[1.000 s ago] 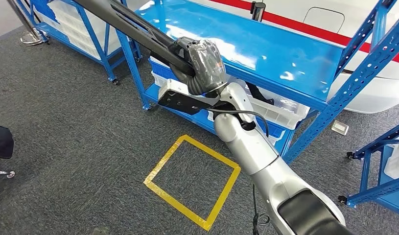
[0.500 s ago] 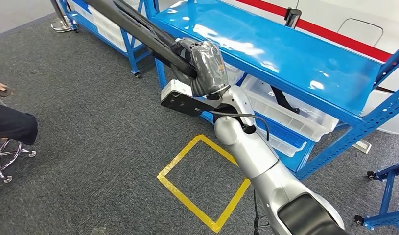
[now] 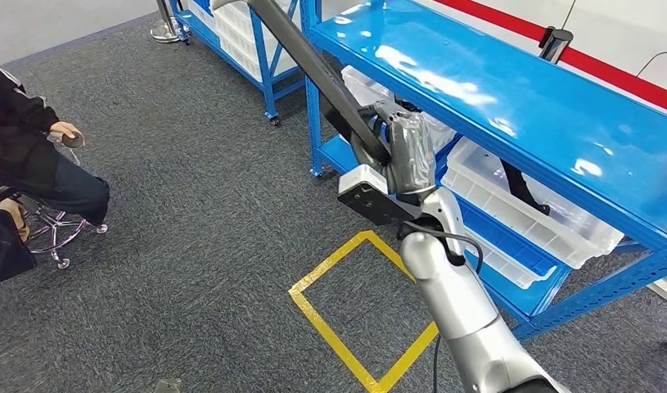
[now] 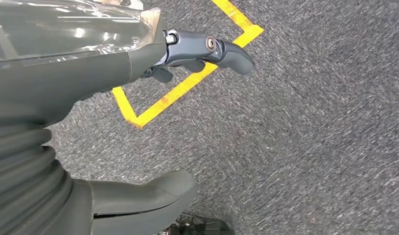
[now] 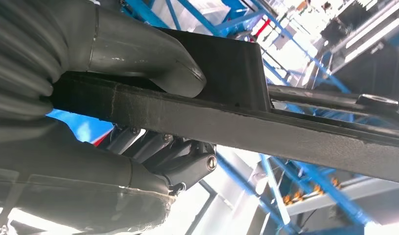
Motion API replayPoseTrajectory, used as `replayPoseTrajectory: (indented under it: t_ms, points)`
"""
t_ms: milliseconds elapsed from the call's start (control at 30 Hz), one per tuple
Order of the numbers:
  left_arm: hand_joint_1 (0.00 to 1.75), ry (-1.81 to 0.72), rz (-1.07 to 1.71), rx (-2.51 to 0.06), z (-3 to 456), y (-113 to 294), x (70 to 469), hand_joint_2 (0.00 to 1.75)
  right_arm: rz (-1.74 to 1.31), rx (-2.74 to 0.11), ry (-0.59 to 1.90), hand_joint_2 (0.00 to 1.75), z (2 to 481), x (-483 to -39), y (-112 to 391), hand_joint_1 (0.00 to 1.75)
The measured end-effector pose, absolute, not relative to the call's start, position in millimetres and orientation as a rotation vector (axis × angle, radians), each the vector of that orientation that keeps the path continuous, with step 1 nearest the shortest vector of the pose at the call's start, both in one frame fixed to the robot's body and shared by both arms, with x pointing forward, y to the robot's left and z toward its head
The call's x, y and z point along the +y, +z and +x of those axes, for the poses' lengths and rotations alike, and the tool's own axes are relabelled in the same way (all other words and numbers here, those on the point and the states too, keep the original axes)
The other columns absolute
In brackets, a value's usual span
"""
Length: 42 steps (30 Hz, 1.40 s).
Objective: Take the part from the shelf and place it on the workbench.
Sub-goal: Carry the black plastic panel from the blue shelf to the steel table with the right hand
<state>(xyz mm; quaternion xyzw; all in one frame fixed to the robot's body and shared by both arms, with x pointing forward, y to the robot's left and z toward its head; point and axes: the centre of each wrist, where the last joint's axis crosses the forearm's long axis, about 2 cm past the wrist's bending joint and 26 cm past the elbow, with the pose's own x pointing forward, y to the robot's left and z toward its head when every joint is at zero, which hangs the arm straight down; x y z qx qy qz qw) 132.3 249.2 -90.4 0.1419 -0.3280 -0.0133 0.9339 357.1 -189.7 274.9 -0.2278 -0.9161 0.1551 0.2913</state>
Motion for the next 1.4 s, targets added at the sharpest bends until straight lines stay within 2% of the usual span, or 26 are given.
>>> replayPoseTrajectory:
  t_ms: [267, 733, 1400]
  points:
    - [0.00, -0.046, 0.294, -0.677, 136, -89, 250, 1.75, -0.617, -2.389, 0.306, 1.75, 332, -218, 236, 1.75]
    - [0.00, -0.063, 0.291, -0.693, 142, -87, 247, 1.75, -0.651, -2.347, 0.289, 1.75, 313, -241, 213, 1.75]
    - [0.00, -0.015, 0.329, -0.669, 122, -93, 255, 1.75, -0.540, -2.384, 0.289, 1.75, 336, -220, 229, 1.75]
